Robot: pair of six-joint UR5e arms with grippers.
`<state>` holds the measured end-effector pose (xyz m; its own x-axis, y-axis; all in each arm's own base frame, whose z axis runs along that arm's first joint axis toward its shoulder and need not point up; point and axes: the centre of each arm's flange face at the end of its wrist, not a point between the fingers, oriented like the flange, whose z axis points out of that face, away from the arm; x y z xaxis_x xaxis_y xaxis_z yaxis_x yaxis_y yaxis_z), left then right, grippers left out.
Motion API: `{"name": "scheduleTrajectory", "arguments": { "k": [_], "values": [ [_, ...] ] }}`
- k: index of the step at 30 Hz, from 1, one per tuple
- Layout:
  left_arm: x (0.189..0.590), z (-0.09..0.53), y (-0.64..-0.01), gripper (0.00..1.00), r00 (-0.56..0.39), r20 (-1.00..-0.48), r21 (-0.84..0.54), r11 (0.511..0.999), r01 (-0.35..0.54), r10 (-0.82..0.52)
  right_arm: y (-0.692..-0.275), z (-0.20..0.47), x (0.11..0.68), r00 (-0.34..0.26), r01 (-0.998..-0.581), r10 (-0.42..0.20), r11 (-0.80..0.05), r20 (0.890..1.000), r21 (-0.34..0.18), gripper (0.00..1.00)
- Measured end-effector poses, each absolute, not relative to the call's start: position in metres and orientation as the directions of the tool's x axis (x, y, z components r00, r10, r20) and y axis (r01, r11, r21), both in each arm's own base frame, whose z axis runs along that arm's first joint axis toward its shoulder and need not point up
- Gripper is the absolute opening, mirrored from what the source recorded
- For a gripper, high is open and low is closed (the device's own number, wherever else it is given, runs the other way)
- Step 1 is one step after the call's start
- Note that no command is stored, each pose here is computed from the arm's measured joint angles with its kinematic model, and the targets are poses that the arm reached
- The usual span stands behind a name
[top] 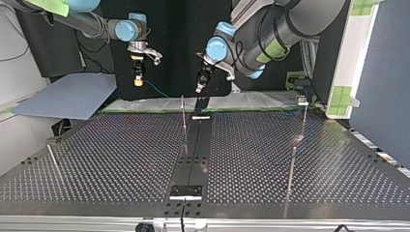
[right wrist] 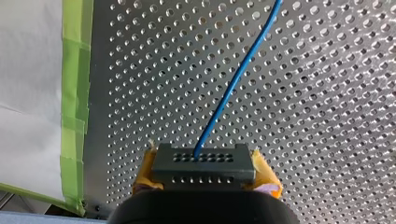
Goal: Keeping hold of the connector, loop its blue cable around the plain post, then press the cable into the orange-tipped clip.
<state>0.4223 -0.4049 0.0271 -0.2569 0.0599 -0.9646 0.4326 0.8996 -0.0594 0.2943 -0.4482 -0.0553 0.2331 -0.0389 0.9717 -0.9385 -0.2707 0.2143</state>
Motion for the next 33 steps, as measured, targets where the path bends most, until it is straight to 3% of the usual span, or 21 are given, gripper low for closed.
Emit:
{"name": "scheduleTrajectory", "arguments": {
  "k": [33],
  "values": [
    [0.4125,0.0250,-0.4094,1.00,-0.281,-0.957,-0.062,0.897,0.437,0.071,-0.4497,-0.0553,0.2916,0.231,-0.940,-0.045,-0.269,0.972,0.211,0.00]
  ]
}}
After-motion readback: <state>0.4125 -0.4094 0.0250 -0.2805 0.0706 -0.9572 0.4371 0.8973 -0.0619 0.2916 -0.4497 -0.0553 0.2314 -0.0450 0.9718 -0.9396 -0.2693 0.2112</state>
